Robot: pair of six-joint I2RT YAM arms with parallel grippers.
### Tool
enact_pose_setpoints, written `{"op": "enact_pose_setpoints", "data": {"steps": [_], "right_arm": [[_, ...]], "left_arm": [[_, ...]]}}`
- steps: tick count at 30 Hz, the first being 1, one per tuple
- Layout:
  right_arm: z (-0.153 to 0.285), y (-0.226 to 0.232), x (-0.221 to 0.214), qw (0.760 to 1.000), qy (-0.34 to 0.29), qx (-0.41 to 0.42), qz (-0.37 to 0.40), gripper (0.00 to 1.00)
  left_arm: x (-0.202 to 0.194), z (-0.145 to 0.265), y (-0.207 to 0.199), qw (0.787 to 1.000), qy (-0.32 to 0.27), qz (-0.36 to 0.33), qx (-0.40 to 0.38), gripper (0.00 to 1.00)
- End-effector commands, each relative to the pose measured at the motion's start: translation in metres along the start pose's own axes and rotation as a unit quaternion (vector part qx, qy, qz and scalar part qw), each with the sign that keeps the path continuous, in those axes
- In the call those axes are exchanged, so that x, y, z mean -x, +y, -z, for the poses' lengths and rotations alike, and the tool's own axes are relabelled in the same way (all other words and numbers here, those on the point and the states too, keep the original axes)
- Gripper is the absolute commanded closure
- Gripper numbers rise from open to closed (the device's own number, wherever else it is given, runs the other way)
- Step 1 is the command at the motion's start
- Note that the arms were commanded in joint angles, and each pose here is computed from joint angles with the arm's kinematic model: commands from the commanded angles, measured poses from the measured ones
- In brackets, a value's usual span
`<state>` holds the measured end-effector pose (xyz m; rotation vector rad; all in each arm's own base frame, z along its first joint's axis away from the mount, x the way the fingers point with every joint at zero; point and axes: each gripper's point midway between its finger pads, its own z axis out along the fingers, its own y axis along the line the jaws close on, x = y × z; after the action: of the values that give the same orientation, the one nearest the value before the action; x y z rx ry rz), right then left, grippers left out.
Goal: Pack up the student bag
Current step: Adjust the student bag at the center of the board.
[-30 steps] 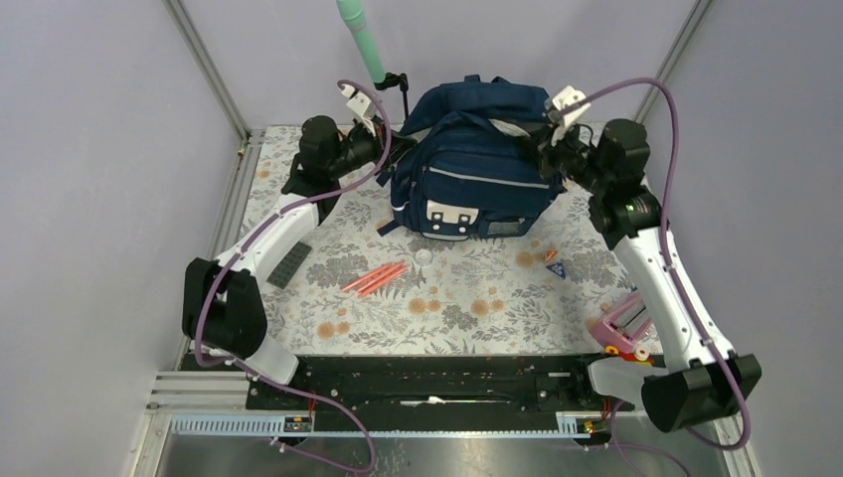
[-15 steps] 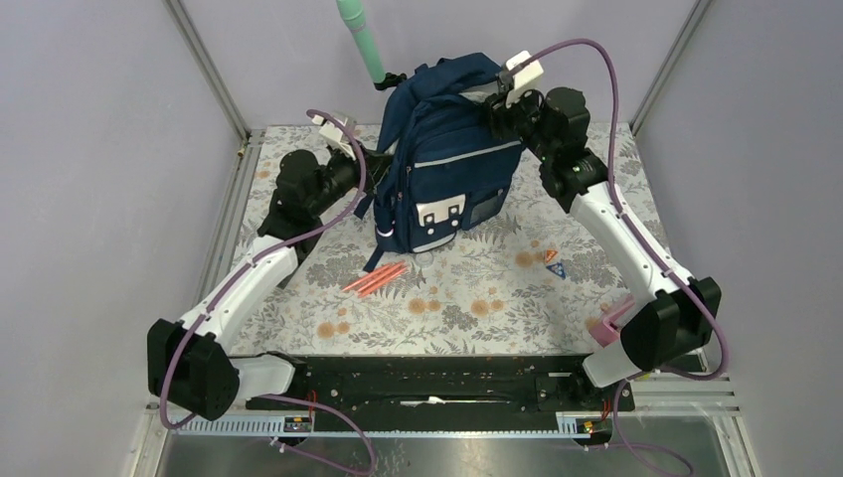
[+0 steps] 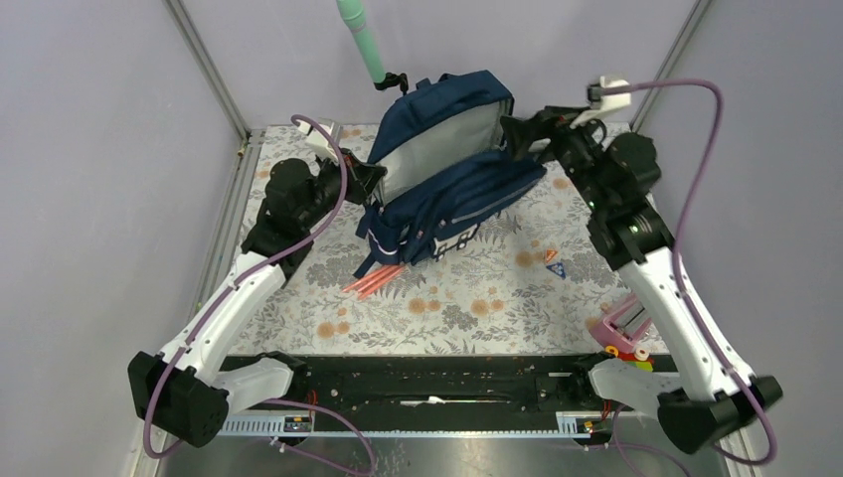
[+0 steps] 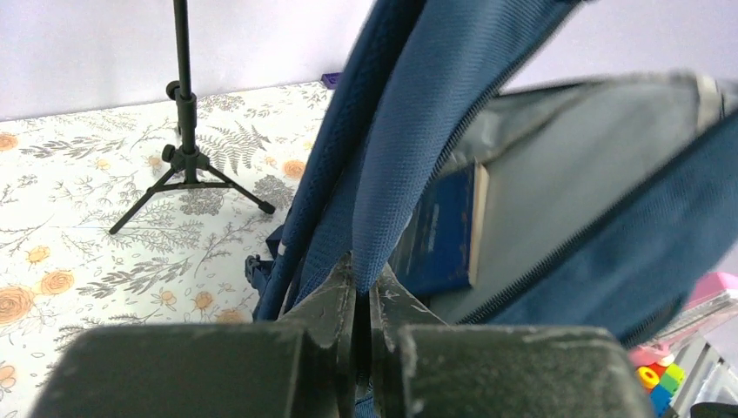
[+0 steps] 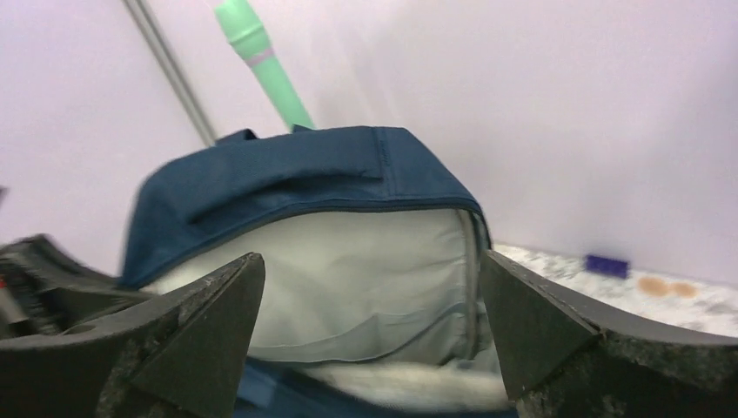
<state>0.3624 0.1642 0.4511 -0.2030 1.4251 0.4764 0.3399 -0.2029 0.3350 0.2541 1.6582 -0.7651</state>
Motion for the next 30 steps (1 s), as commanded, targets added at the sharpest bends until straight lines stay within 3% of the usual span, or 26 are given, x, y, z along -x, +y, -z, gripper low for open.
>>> {"op": "enact_pose_setpoints", "data": {"steps": [1,4,8,10,16,23,27,30], "right_arm": [[0.025,0.027,-0.022,0.985,0.035,0.027,-0.165,0.00],[0.032,0.037,-0.049,0.971,0.069,0.024,-0.226,0.00],[0.044,0.030,-0.078,0.967,0.098,-0.015,-0.236,0.00],[0.054,0.015,-0.085,0.968,0.108,-0.057,-0.220,0.00],[0.080,-0.001,-0.101,0.978,0.147,-0.077,-0.129,0.00],[0.114,-0.019,-0.171,0.969,0.202,-0.102,-0.103,0.00],[0.120,-0.017,-0.196,0.972,0.204,-0.077,-0.091,0.10],[0.114,-0.024,-0.215,0.970,0.200,-0.066,-0.124,0.21]], "left_arm": [[0.057,0.017,-0.015,0.995,-0.095,0.026,0.000,1.00],[0.055,0.014,-0.014,0.995,-0.091,0.052,0.004,1.00],[0.049,0.011,-0.013,0.992,-0.087,0.092,0.006,1.00],[0.049,0.011,-0.014,0.991,-0.086,0.102,0.005,1.00],[0.055,0.013,-0.010,0.990,-0.101,0.100,0.018,1.00],[0.040,0.004,0.002,0.992,-0.079,0.096,0.036,1.00],[0.036,0.009,0.007,0.992,-0.076,0.092,0.041,1.00],[0.033,0.009,0.008,0.993,-0.068,0.093,0.037,1.00]]}}
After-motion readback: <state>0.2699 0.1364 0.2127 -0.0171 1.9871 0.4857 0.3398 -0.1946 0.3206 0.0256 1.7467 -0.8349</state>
